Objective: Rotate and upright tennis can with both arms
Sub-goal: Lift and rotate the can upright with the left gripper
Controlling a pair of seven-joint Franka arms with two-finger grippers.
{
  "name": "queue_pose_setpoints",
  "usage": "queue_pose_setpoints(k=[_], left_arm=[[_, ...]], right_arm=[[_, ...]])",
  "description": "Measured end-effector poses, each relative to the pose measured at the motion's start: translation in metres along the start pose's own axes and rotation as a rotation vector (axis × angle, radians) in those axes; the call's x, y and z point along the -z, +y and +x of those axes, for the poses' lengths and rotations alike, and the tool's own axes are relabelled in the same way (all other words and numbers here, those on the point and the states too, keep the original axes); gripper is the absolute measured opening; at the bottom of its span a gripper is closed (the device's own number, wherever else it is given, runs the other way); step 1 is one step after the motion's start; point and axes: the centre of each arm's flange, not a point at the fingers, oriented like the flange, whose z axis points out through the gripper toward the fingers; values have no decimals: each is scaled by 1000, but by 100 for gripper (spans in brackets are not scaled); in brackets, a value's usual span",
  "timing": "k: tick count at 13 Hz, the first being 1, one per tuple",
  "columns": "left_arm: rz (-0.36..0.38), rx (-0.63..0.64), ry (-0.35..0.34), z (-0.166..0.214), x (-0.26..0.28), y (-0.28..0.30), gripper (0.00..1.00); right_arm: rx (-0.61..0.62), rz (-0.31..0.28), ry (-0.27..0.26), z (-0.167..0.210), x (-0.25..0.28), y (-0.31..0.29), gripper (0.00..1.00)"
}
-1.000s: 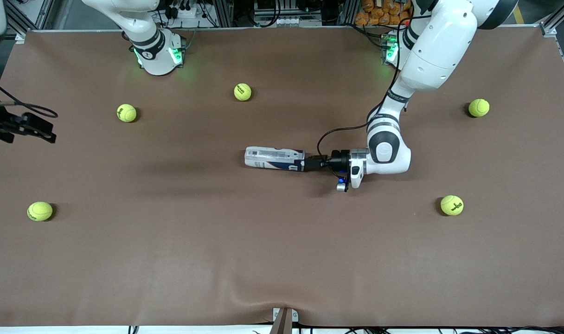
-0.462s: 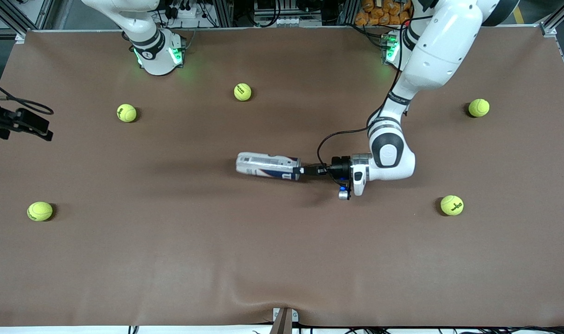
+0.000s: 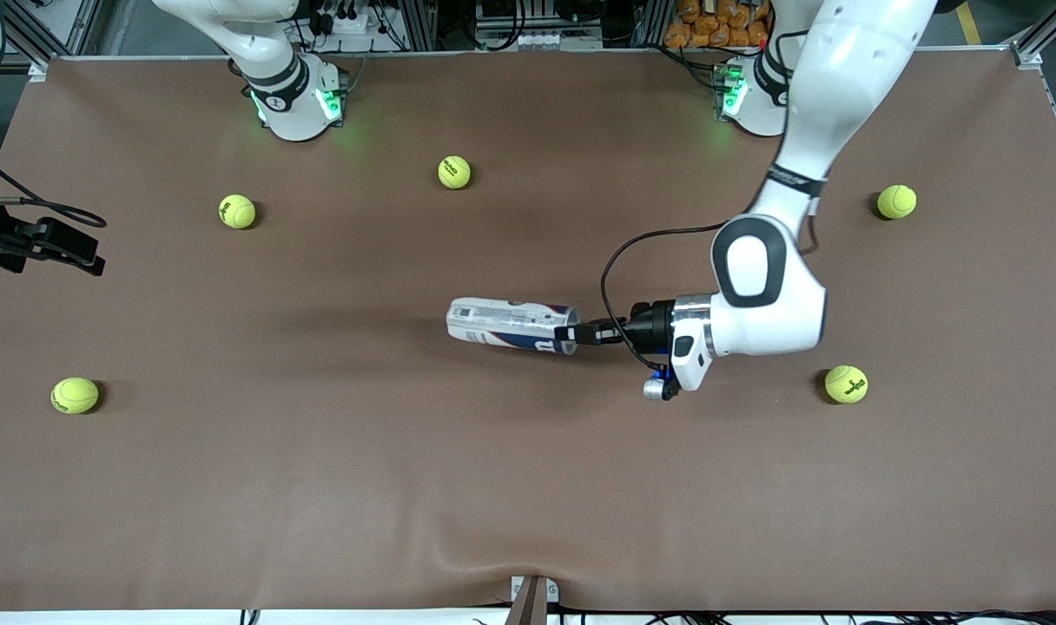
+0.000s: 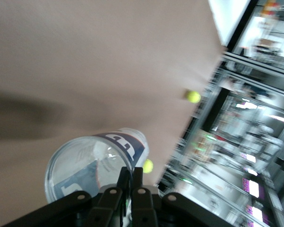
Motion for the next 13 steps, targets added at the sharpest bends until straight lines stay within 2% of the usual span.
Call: queue_pose_setpoints(k=[3,8,10,13], left_arm=[[238,-41,110,-11,16,47,5],[661,-335,216,-72,-57,74,5],[775,-432,245,-97,-83,80,5],[877,-510,270,-123,-110,83,5]], right_arm=[[5,1,15,4,-2,-3,100],[5,1,18,6,-3,-4,100],[8,1,14,7,-6,-5,100],[5,1,13,8,-7,-4,100]])
